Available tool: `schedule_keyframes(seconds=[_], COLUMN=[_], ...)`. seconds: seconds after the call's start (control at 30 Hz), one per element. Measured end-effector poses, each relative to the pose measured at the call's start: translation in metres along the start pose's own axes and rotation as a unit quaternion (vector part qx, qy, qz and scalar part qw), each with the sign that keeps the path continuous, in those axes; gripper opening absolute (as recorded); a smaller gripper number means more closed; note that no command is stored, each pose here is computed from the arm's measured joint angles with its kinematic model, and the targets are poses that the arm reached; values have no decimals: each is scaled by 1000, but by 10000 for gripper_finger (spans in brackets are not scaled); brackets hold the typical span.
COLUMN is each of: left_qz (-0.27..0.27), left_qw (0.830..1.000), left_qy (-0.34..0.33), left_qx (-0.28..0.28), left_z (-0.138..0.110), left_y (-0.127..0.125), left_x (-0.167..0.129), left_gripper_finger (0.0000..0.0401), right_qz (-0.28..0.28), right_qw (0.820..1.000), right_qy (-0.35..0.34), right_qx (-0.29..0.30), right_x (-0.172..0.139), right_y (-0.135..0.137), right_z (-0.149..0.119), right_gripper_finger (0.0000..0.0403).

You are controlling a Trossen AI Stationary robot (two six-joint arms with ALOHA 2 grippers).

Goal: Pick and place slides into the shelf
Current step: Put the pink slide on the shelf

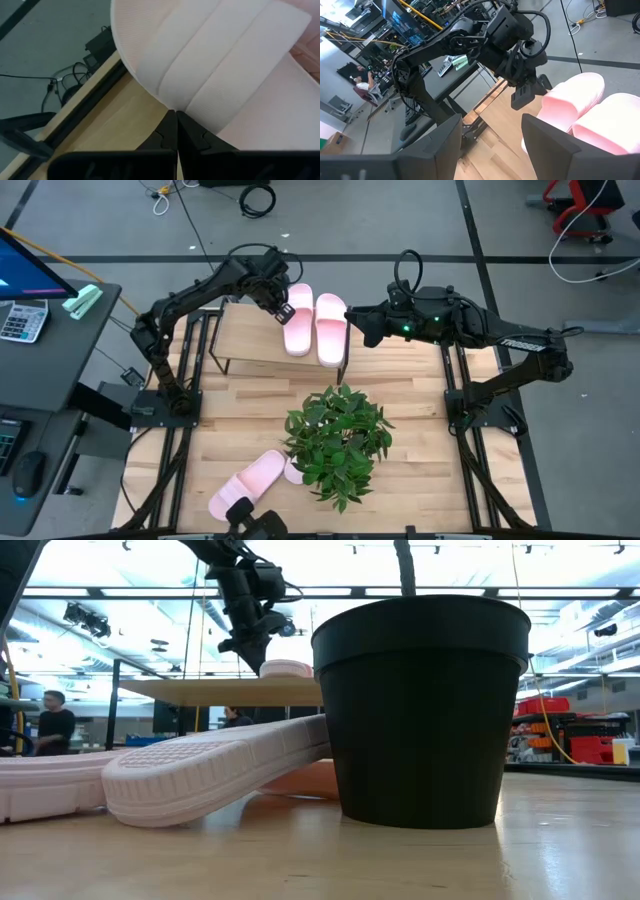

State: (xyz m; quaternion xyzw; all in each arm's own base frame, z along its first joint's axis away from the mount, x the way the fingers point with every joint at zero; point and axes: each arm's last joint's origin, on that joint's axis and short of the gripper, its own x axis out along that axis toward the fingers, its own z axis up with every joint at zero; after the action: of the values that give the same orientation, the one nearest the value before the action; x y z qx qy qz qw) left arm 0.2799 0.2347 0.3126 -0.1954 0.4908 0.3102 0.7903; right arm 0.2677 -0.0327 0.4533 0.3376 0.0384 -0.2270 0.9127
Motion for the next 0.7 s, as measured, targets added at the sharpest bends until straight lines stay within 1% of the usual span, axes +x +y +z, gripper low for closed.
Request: schedule_keyframes(seconds=[0.17, 0.27, 0.4, 0.7], left_qz=[-13, -15, -32, -39], left_qw=[1000, 1000, 999, 999], left_qy=[6, -4, -19, -15], left_qx=[-9, -8, -11, -10], left_z=[-4, -2, 1, 0], left_y=[-1, -1, -2, -4], left_x=[9, 9, 9, 9], left_gripper_finger=[1, 1, 1, 0], right_qz=[2, 4, 7, 7], right_qw=[1000, 1000, 1000, 1000], right_qy=[1, 3, 5, 6], right_qx=[0, 0, 1, 1], right_x=[0, -1, -2, -2], right_y=[1, 2, 4, 4], right_z=[-1, -2, -3, -3], right_gripper_finger=[213, 213, 213, 213])
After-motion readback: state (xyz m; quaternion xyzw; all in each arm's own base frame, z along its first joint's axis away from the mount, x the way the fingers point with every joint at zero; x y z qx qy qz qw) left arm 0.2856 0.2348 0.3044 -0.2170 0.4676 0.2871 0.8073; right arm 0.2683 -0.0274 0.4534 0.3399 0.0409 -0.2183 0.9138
